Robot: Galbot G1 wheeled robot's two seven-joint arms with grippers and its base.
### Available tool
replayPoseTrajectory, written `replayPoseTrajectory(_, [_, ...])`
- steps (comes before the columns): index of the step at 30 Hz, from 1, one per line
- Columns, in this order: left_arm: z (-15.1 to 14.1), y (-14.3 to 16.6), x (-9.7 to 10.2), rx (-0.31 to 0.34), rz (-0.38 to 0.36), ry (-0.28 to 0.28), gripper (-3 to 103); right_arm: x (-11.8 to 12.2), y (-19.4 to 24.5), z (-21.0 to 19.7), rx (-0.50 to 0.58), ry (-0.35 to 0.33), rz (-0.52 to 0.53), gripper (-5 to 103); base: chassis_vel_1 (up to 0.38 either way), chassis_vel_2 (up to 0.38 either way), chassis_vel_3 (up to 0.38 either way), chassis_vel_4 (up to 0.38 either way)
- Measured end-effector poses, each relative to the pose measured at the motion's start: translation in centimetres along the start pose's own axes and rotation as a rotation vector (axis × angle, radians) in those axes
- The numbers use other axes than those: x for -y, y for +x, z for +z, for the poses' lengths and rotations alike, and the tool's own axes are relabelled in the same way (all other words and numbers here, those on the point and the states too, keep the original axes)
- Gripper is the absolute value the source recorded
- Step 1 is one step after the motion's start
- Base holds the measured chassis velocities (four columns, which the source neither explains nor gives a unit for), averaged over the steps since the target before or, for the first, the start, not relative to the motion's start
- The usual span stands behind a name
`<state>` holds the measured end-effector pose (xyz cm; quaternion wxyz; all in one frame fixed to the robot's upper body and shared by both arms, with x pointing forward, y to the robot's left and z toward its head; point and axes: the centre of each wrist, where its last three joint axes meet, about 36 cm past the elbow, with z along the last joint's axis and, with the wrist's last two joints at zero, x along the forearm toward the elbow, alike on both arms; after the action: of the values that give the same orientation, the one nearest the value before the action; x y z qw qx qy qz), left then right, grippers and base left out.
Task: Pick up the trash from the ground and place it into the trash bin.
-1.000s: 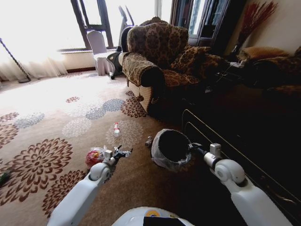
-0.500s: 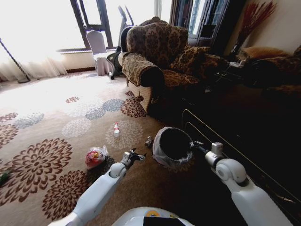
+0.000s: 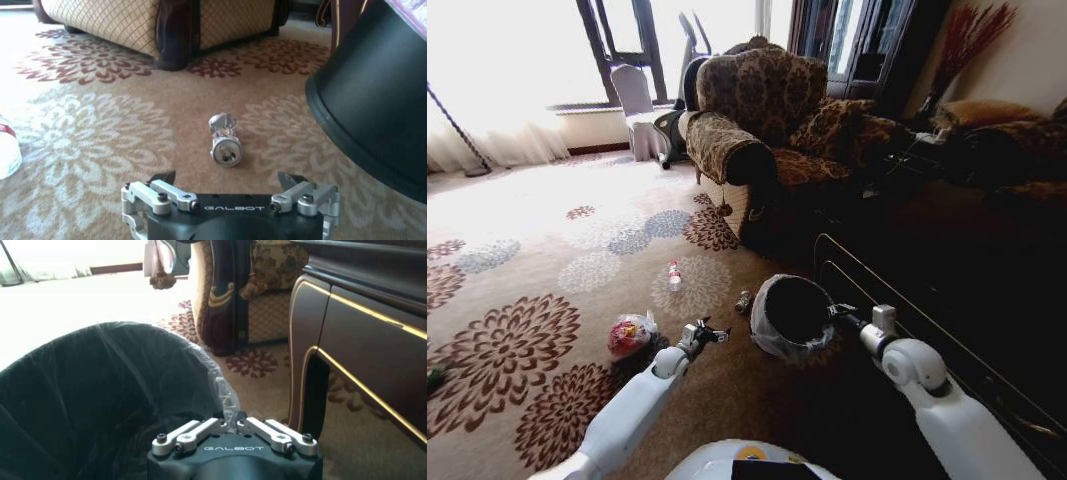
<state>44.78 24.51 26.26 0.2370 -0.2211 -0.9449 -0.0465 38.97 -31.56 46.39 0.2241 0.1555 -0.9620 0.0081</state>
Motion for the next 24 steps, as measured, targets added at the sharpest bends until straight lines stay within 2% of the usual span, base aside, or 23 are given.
replayPoseTrajectory(13, [0.0,-0.4,0.5,-0.005,0.024,-0.012,100,0.3,0.1,0.4,-0.011,-0.002,0.015,1,-0.084,0.091,0.088,-0.076])
replayPoseTrajectory(15, [0.2,-0.9,0.9,-0.012,0.033,-0.013,100,0.5,0.4,0.4,-0.039,0.011,0.019,1,-0.064,0.056,0.063,-0.064])
replayPoseTrajectory(24, [0.1,-2.4,1.7,-0.016,0.048,-0.001,100,0.4,0.4,0.1,-0.041,0.015,0.011,1,-0.046,0.047,0.041,-0.049])
